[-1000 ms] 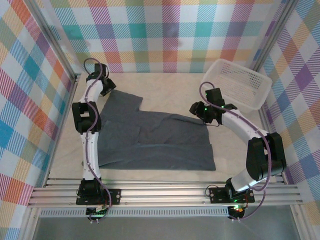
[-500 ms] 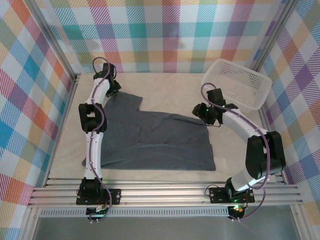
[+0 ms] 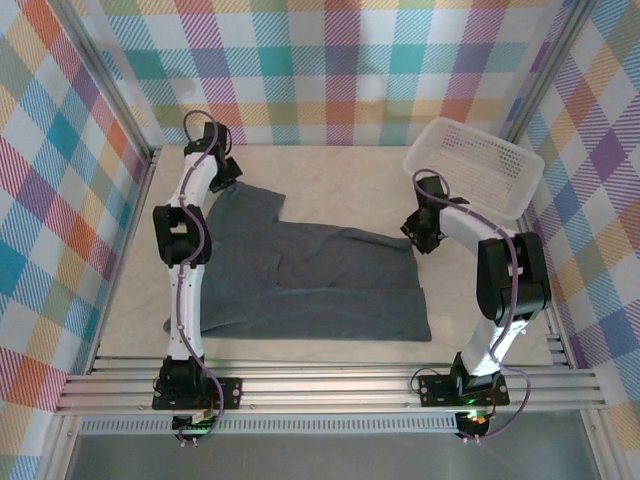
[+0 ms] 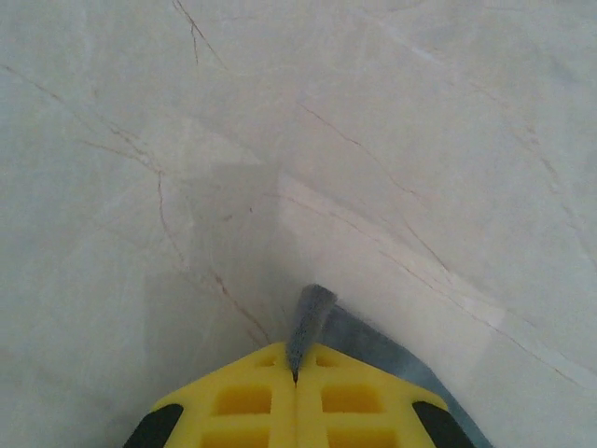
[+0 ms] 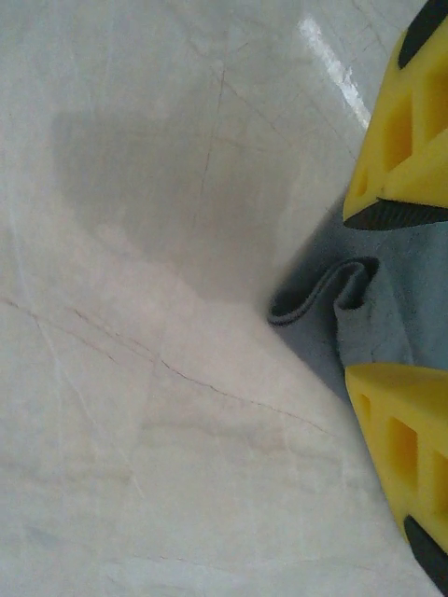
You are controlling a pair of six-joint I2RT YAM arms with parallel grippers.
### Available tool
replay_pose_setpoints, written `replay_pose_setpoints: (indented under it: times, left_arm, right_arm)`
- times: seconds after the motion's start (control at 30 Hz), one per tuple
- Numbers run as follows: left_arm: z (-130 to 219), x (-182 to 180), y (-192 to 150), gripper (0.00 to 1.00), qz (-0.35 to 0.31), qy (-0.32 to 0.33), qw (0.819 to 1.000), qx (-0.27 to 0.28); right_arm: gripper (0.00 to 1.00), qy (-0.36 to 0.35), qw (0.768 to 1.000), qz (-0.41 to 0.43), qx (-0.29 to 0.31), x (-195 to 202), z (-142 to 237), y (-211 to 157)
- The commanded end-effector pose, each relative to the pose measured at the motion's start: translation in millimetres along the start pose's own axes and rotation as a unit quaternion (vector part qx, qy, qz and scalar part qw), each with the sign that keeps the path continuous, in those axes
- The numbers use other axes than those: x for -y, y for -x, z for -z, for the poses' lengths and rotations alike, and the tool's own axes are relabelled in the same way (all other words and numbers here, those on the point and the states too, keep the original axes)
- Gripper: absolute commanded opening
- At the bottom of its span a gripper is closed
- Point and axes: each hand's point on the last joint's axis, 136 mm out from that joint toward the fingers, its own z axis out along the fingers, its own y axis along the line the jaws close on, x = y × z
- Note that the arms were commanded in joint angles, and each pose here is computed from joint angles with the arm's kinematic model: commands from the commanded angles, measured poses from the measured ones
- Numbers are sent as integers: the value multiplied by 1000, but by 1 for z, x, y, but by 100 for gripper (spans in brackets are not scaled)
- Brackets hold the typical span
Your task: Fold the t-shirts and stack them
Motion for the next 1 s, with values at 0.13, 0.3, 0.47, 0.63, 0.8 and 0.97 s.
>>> replay_pose_setpoints:
  times: [0.13, 0.3, 0.47, 0.63, 0.8, 0.97]
  left_arm:
    - [59, 12, 10, 0, -11, -30, 999, 31]
    - [74, 12, 7, 0, -12, -39, 999, 36]
    - [88, 13, 7, 0, -15, -47, 998, 42]
    - [96, 15, 8, 0, -16, -54, 997, 44]
    - [102, 18, 8, 0, -19, -59, 997, 48]
    - [103, 19, 8, 0, -20, -60, 997, 48]
  right_arm:
    - [44, -43, 985, -155, -59, 5, -3, -16]
    - [50, -56, 973, -215, -63, 5, -2, -12]
    - [51, -56, 957, -263, -109, -3, -17, -19]
    - [49, -54, 951, -284, -111, -7, -21, -17]
    - [41, -43, 951, -286, -112, -15, -19, -13]
    - [32, -38, 952, -284, -109, -12, -13, -15]
